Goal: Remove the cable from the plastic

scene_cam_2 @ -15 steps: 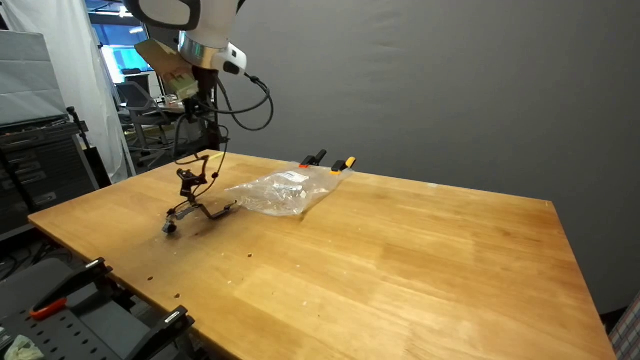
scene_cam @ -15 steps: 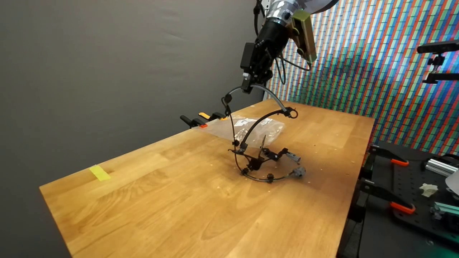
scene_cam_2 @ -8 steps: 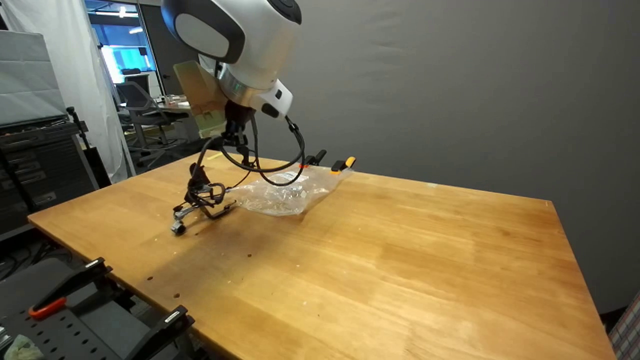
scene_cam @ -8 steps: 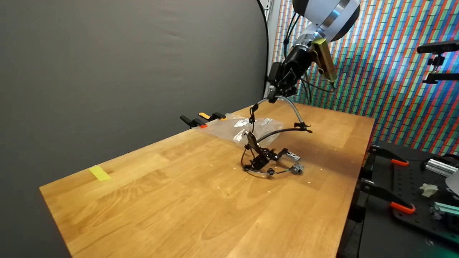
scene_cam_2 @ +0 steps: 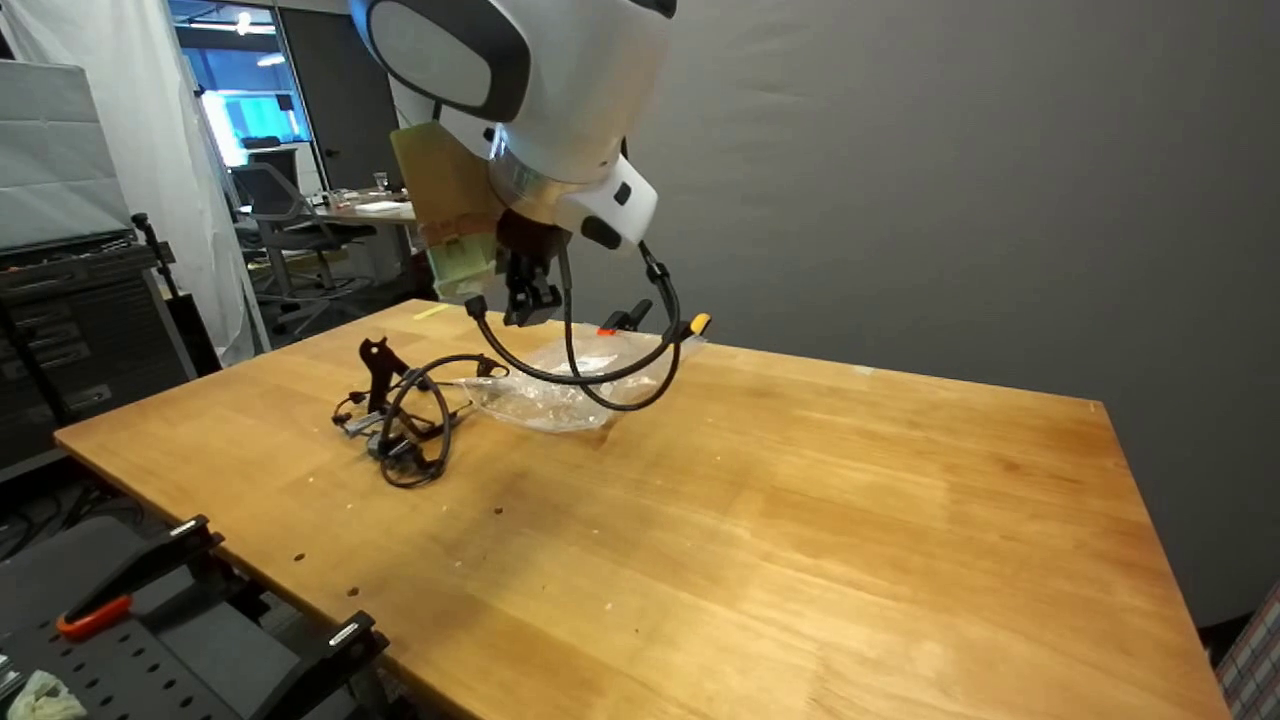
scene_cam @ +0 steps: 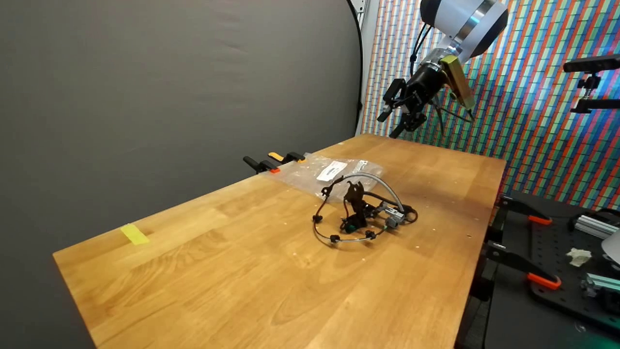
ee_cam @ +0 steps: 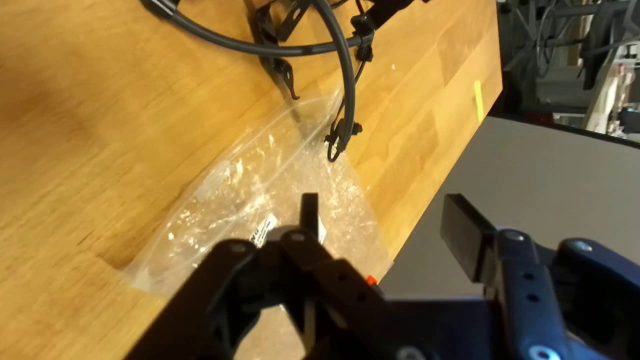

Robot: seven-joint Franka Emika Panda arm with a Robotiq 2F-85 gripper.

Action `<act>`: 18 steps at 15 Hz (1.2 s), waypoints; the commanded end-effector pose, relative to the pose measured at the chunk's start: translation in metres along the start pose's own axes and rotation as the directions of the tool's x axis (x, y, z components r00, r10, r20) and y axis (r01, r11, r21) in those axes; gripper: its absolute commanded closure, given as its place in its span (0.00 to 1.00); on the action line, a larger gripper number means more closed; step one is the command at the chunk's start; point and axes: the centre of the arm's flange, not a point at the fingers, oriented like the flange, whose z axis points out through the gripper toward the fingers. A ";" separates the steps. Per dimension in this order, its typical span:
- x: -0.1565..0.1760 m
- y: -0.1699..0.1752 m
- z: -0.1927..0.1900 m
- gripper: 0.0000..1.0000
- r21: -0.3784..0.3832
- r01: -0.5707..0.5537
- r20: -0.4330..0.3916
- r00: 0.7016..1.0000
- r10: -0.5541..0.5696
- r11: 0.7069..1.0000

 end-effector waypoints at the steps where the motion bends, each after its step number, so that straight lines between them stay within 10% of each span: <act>1: -0.016 -0.025 -0.035 0.03 -0.075 0.042 -0.074 0.996 -0.047 0.996; 8: -0.030 -0.092 -0.075 0.00 -0.393 0.128 -0.128 0.973 -0.192 0.910; 18: -0.029 -0.134 -0.130 0.00 -0.819 0.036 -0.173 0.936 -0.306 0.573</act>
